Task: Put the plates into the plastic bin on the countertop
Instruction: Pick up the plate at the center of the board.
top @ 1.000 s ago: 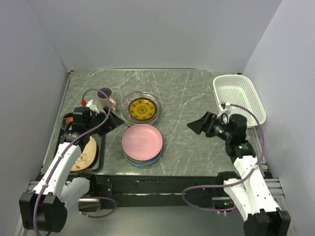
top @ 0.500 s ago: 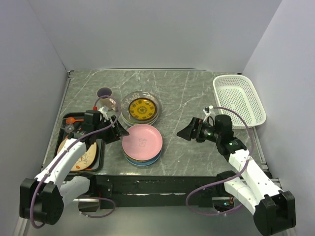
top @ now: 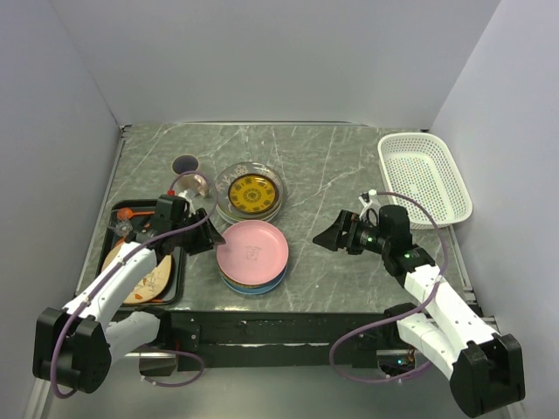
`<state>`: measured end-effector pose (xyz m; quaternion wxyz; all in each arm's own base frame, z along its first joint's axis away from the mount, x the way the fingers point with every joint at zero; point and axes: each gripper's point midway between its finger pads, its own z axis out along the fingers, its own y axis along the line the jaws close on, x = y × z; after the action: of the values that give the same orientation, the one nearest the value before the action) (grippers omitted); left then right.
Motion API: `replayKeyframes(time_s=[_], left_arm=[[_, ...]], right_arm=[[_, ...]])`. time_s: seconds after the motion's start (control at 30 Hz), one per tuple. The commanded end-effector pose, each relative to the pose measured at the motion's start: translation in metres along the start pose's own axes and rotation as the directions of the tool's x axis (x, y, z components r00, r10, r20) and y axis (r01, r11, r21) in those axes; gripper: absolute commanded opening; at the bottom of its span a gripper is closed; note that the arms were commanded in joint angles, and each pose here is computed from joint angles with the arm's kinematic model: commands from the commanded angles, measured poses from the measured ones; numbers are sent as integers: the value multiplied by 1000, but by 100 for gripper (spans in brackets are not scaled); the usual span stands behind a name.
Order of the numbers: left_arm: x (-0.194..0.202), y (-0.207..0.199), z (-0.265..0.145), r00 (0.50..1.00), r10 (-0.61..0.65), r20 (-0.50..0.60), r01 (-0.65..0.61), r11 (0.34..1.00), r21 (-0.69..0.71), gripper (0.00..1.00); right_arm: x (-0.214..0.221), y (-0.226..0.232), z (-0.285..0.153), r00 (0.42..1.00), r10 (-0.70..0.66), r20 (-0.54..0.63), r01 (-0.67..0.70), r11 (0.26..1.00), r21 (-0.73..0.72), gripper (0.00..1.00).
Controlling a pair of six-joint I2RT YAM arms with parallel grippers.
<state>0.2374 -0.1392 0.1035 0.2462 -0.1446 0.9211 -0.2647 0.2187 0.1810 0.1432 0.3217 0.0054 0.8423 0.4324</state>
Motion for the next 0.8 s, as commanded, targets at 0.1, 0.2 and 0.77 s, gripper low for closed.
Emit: replayKeyframes(time_s=[0.1,0.2,0.77], left_arm=[[-9,-13,-1,999,22,36,-23,1000,22,46],[-6,-13,4,999,29,26,-29,999,14,38],[7,-13,19,997,78,-22,-78,997,-17,13]], right_arm=[[0,-2,2,1000,-21,13,21,1000,0,100],[1,-3,3,1000,-17,12,17,1000,1,100],[8,-15,7,1000,-5,-3,5,1000,26,100]])
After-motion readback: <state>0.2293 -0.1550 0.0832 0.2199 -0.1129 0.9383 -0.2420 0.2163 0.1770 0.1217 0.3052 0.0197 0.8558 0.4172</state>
